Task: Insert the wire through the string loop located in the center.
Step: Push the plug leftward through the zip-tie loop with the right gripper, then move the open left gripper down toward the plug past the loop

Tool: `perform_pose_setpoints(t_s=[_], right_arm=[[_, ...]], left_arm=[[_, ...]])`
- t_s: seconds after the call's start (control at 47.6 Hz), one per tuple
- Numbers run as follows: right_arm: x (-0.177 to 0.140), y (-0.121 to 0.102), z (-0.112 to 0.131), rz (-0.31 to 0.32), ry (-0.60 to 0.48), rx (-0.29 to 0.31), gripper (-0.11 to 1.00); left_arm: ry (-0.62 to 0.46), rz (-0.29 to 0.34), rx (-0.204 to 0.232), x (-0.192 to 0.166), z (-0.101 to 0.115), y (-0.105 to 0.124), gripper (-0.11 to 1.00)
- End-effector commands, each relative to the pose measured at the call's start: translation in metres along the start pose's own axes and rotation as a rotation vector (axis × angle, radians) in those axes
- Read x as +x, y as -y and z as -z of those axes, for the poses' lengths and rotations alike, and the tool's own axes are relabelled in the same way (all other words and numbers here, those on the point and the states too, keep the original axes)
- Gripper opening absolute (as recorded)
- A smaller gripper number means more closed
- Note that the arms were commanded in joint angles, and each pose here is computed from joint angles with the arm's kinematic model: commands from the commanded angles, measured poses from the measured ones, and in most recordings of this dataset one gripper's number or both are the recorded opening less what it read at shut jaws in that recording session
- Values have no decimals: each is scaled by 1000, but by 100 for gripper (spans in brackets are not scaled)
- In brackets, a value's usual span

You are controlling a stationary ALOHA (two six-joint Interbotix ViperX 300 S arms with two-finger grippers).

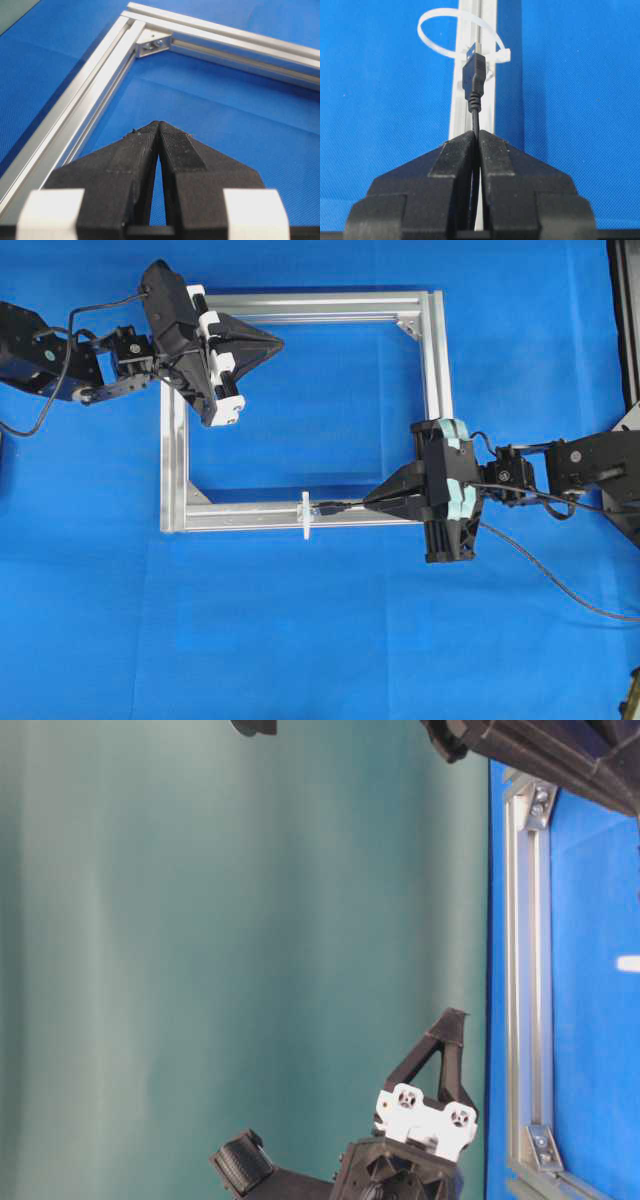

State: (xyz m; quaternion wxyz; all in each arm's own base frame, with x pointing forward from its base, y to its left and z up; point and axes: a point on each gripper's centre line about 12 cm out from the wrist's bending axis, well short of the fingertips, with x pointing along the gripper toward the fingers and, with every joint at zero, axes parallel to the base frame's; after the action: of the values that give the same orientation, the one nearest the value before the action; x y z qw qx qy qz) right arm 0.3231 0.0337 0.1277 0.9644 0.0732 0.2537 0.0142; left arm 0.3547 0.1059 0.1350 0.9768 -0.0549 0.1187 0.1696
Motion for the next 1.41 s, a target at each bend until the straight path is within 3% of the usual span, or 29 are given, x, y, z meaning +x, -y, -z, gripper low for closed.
perform_pose_setpoints(t_s=[0.0, 0.693, 1.385], right_arm=[[-1, -2, -12, -7, 48, 2, -2], [51, -12, -35, -21, 80, -4, -2], [52, -12, -39, -23, 99, -4, -2]], left_arm=[[40, 7, 2, -2, -13, 2, 0], [41, 7, 2, -2, -13, 2, 0], [-8, 8, 1, -1, -8, 2, 0]])
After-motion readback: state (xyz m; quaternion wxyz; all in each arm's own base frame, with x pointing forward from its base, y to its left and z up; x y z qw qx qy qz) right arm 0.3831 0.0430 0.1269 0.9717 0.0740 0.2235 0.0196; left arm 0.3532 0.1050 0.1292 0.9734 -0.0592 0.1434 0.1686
